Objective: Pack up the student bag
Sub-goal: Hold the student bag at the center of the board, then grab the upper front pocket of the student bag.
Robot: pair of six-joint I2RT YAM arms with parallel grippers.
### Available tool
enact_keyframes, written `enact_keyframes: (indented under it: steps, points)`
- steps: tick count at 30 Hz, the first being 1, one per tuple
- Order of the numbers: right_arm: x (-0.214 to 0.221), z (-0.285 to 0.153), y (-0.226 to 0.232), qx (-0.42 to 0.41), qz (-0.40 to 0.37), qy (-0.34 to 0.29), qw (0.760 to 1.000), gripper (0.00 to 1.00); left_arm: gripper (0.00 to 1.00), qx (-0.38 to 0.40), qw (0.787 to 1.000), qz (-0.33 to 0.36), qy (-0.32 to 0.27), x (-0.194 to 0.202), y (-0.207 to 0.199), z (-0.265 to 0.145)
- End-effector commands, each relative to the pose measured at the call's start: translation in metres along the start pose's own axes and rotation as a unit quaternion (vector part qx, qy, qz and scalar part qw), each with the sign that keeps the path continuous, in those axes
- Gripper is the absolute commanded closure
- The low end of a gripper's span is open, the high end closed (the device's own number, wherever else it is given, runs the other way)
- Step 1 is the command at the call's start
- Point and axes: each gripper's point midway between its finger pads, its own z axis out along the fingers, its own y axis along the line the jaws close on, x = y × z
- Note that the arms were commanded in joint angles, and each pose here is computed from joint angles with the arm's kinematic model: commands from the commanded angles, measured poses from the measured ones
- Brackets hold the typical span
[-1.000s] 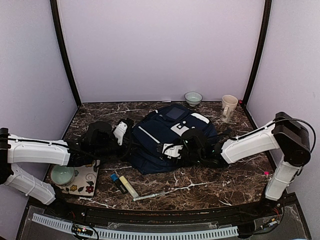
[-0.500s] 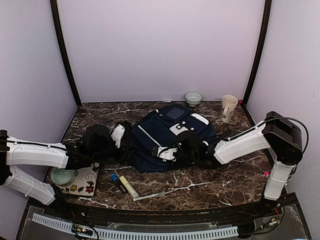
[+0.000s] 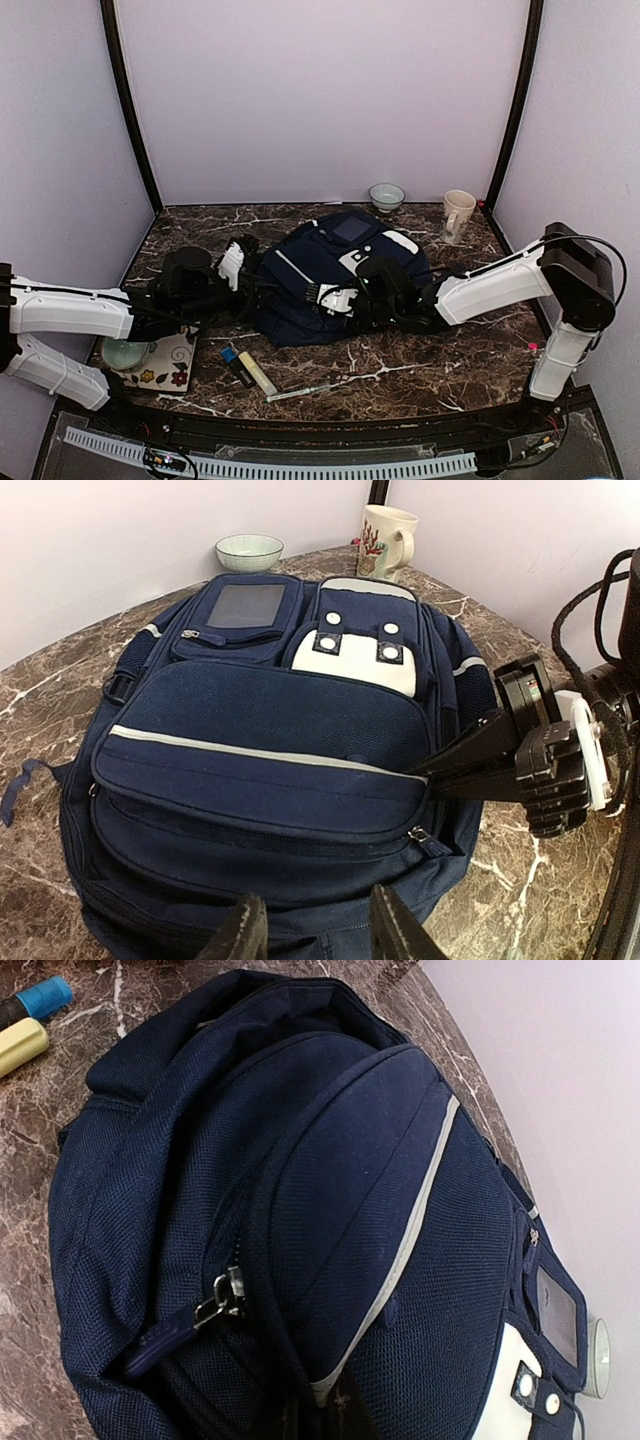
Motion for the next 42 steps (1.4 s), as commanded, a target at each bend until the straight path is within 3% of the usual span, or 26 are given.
enact_keyframes:
  steps: [1, 16, 26, 36, 42]
  points:
    - [-0.032, -0.01, -0.009, -0.004, 0.038, -0.065, 0.997, 1.0, 0.63, 0.027, 0.999, -0.011, -0.015, -0.002, -0.011, 0.008]
    - [-0.036, -0.001, -0.028, -0.014, 0.107, -0.073, 0.991, 1.0, 0.55, 0.056, 0.998, -0.029, 0.001, 0.006, -0.052, 0.054]
    - [-0.035, 0.002, -0.035, -0.015, 0.127, -0.064, 0.99, 1.0, 0.55, -0.017, 0.997, -0.067, 0.023, 0.02, -0.05, 0.076]
    - [-0.039, -0.002, -0.036, -0.023, 0.135, -0.071, 0.988, 1.0, 0.54, -0.078, 0.995, -0.051, 0.045, 0.036, -0.049, 0.095]
    - [-0.043, -0.006, -0.038, -0.027, 0.141, -0.074, 0.987, 1.0, 0.64, -0.121, 0.99, -0.047, 0.053, 0.046, -0.043, 0.1]
